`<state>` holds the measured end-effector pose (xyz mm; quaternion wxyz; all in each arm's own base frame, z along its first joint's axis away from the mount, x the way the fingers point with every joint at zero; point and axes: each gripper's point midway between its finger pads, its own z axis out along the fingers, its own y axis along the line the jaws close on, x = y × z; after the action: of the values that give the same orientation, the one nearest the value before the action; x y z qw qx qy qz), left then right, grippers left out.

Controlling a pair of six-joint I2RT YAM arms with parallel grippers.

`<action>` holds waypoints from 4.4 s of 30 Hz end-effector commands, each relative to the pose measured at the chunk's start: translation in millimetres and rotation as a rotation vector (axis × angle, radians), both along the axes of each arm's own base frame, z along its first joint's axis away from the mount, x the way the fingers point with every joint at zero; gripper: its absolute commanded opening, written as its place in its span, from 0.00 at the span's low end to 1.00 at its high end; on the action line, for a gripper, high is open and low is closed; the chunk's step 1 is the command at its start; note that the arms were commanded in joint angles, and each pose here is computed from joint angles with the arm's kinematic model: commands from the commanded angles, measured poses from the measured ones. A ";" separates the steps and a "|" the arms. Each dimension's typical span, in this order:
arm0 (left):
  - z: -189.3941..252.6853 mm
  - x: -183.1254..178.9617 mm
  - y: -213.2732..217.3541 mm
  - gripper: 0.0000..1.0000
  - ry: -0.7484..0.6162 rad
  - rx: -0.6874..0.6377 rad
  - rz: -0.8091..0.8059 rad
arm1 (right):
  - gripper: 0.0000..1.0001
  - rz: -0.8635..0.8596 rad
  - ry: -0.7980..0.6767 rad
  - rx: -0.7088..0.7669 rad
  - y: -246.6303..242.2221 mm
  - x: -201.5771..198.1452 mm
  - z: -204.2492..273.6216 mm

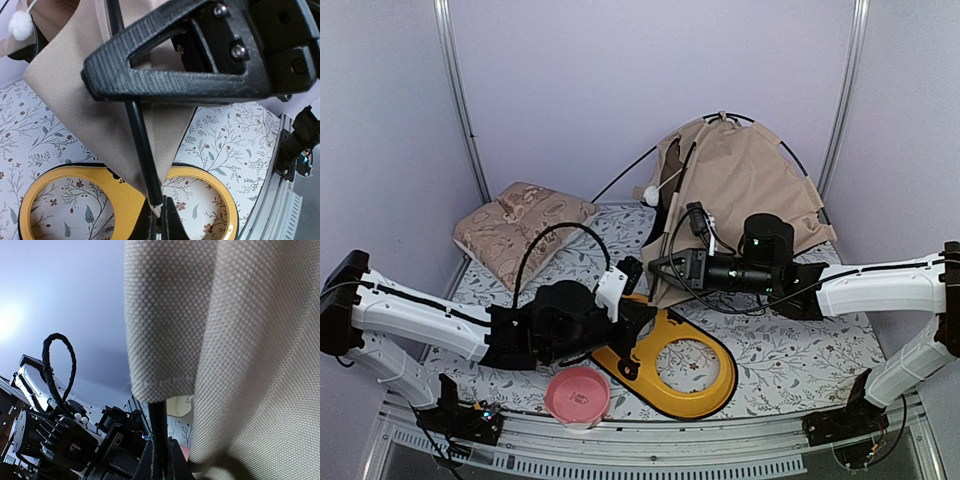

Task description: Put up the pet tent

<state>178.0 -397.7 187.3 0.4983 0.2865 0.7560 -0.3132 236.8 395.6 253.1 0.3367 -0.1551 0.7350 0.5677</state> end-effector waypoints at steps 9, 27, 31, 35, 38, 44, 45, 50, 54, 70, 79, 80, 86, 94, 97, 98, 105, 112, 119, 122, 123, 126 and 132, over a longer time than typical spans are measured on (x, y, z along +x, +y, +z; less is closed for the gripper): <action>-41.9 -35.9 -0.3 0.00 0.059 0.122 -0.115 | 0.00 -0.237 -0.053 0.075 -33.5 46.8 32.4; -45.3 -39.8 -3.2 0.00 0.060 0.142 -0.126 | 0.00 -0.283 -0.043 0.077 -46.8 59.1 31.5; -44.7 -40.9 -4.6 0.00 0.061 0.142 -0.130 | 0.00 -0.284 -0.038 0.075 -46.4 60.0 29.8; -48.1 -42.1 -6.3 0.00 0.064 0.150 -0.137 | 0.00 -0.284 -0.038 0.084 -46.1 60.9 33.8; -48.2 -43.4 -7.4 0.00 0.065 0.149 -0.139 | 0.00 -0.287 -0.040 0.087 -46.0 61.8 36.1; -49.1 -44.0 -7.8 0.00 0.064 0.152 -0.141 | 0.00 -0.306 -0.030 0.089 -50.3 66.9 34.1; -49.5 -44.7 -7.7 0.00 0.065 0.153 -0.142 | 0.00 -0.304 -0.028 0.088 -49.3 66.8 34.0; -50.4 -45.7 -6.9 0.00 0.065 0.155 -0.142 | 0.00 -0.309 -0.031 0.091 -49.2 69.9 36.3; -51.5 -47.6 -7.8 0.00 0.068 0.156 -0.147 | 0.00 -0.309 -0.033 0.097 -48.5 71.2 39.5; -56.7 -53.4 -11.4 0.00 0.069 0.175 -0.161 | 0.00 -0.324 -0.026 0.103 -49.9 77.3 41.3; -56.2 -53.1 -10.4 0.00 0.067 0.176 -0.151 | 0.00 -0.327 -0.022 0.098 -50.8 78.2 38.6; -56.7 -52.9 -9.8 0.00 0.067 0.177 -0.149 | 0.00 -0.324 -0.023 0.098 -50.6 77.5 39.0; -46.4 -52.3 -9.5 0.00 0.053 0.160 -0.149 | 0.00 -0.332 -0.016 0.077 -54.1 76.2 30.1; -26.2 -46.4 -9.8 0.00 0.050 0.118 -0.145 | 0.00 -0.331 -0.014 0.044 -58.1 71.8 16.2; -17.9 -45.0 -10.2 0.00 0.043 0.105 -0.148 | 0.00 -0.333 -0.019 0.033 -59.5 71.4 13.7; -15.6 -43.8 -10.1 0.00 0.041 0.102 -0.147 | 0.00 -0.334 -0.020 0.030 -59.8 71.5 13.4; -19.1 -38.9 -7.0 0.00 0.057 0.108 -0.132 | 0.00 -0.350 -0.032 0.011 -62.9 71.9 9.6; -42.2 -34.3 1.6 0.00 0.103 0.152 -0.099 | 0.00 -0.373 -0.044 0.015 -69.7 71.7 14.6; -44.4 -35.0 5.3 0.00 0.109 0.148 -0.097 | 0.00 -0.396 -0.054 -0.004 -73.5 74.6 14.2; -45.3 -35.0 7.2 0.00 0.109 0.152 -0.094 | 0.00 -0.410 -0.065 -0.012 -75.2 76.7 16.1; -45.5 -35.3 7.8 0.00 0.110 0.152 -0.094 | 0.00 -0.413 -0.069 -0.013 -75.5 77.3 17.1; -44.7 -35.4 10.0 0.00 0.108 0.150 -0.091 | 0.00 -0.413 -0.077 -0.024 -74.9 78.3 18.2; -41.1 -35.1 10.4 0.00 0.102 0.138 -0.089 | 0.00 -0.408 -0.084 -0.050 -73.1 79.0 15.2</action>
<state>172.3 -400.5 184.9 0.4873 0.2803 0.7647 -0.3150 242.9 373.8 245.5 0.3492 -0.1472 0.7497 0.5426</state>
